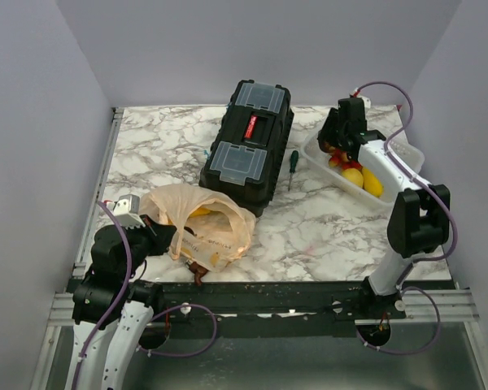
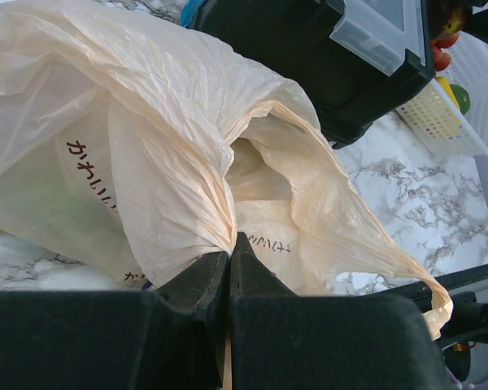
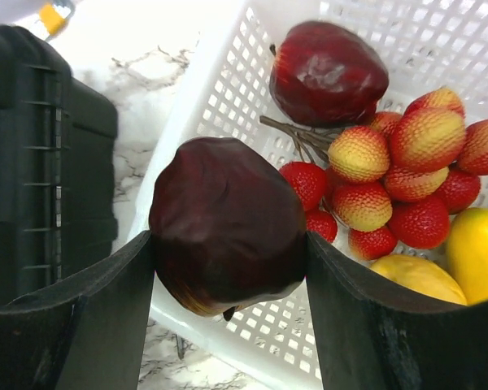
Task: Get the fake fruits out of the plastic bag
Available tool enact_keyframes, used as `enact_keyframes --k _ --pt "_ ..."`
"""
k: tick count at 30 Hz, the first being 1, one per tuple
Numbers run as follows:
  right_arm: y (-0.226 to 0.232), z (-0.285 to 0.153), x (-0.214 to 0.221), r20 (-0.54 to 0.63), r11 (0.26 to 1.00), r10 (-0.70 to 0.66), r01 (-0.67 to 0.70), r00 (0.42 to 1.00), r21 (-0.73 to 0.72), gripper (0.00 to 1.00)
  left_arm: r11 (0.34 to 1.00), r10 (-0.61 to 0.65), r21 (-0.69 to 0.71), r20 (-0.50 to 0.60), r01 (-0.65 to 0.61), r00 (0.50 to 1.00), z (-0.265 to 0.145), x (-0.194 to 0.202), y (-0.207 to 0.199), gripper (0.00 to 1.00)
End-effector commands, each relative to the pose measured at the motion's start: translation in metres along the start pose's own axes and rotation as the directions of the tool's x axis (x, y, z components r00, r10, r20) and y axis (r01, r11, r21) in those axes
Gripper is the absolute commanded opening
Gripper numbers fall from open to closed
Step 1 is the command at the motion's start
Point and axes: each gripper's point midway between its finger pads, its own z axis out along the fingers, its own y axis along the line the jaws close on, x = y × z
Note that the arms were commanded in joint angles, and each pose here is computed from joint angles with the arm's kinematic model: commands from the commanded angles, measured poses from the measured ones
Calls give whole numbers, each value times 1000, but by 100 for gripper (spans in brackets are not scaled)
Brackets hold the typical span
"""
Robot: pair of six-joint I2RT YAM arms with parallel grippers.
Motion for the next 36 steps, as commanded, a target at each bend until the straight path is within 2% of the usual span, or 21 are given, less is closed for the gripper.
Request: enact_keyframes --k 1,7,13,18,25,29,33,36 --pt "-14 19 30 -155 999 6 2 988 49 9 1000 -6 -19 13 6 1000 0 -1 4 0" --pt "-19 37 48 -208 997 -36 51 978 66 37 1000 -8 -20 14 8 1000 0 -1 4 0" --pt "-13 30 46 -225 997 -61 69 972 28 64 1000 -10 -20 22 10 1000 -1 -2 4 0" --pt "-10 0 21 -163 998 -66 67 984 1 76 1000 -10 -18 31 11 999 -2 -2 4 0" --pt "-2 -60 -4 -71 994 -74 68 995 -87 86 1000 -13 -19 23 13 1000 -1 -2 4 0" --pt "25 -101 -4 -39 963 -84 71 996 -259 87 999 -20 -25 29 20 999 -1 -2 5 0" --pt "79 -151 29 -36 870 -161 124 986 -477 87 999 -23 -31 34 24 999 -1 -3 6 0" --pt "130 -202 61 9 751 -231 185 973 -635 87 999 -25 -33 31 26 999 0 -3 6 0"
